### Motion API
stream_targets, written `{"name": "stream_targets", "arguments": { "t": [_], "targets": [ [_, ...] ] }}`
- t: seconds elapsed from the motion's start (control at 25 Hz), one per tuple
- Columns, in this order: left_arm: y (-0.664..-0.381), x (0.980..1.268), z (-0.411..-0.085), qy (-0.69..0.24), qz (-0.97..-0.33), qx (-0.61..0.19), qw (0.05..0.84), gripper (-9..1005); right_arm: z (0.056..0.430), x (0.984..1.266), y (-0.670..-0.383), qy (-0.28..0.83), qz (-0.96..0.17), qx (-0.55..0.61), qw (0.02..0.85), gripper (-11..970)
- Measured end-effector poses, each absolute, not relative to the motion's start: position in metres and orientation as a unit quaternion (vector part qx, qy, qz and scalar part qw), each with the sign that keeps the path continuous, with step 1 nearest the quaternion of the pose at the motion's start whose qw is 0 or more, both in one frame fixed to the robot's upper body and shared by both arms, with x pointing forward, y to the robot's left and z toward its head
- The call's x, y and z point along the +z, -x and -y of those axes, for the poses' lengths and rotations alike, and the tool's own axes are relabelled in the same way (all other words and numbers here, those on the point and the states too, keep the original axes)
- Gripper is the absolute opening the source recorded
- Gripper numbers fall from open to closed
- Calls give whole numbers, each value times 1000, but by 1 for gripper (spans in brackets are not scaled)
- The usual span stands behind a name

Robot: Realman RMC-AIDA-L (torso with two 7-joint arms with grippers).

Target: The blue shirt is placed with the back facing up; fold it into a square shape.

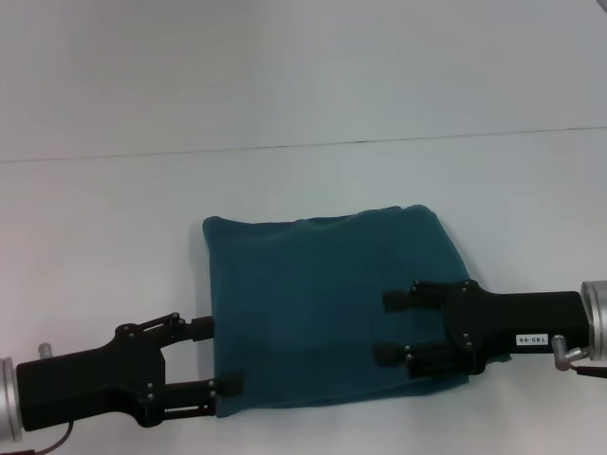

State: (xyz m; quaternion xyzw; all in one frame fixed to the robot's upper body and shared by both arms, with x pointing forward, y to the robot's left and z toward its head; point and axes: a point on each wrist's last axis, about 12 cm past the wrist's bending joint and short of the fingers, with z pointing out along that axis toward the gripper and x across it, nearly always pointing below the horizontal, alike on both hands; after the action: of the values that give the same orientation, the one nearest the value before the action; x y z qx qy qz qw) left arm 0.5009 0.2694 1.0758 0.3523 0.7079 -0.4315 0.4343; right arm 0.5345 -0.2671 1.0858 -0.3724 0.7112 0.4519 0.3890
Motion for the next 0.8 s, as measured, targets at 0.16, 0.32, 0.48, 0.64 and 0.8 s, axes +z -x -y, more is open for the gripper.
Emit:
{"name": "stream_targets", "arguments": {
  "t": [0.16,0.32,0.48,0.64,0.8],
  "targets": [
    [-501,1076,-269,-349,-710,-433,432,888,268,1086,-534,371,-713,451,388,937],
    [-502,1077,-269,-347,-711,-435,430,888,269,1086,-535,372,-713,450,388,937],
    [-502,1077,-269,-344,-713,-437,427,888,269,1087,-535,370,-714,450,387,937],
    [-502,1077,-269,-341,-714,-439,426,888,270,1087,-536,368,-716,450,386,937],
    [-502,1078,-270,-340,-715,-440,425,887,270,1088,-536,366,-717,452,385,938]
  ]
}}
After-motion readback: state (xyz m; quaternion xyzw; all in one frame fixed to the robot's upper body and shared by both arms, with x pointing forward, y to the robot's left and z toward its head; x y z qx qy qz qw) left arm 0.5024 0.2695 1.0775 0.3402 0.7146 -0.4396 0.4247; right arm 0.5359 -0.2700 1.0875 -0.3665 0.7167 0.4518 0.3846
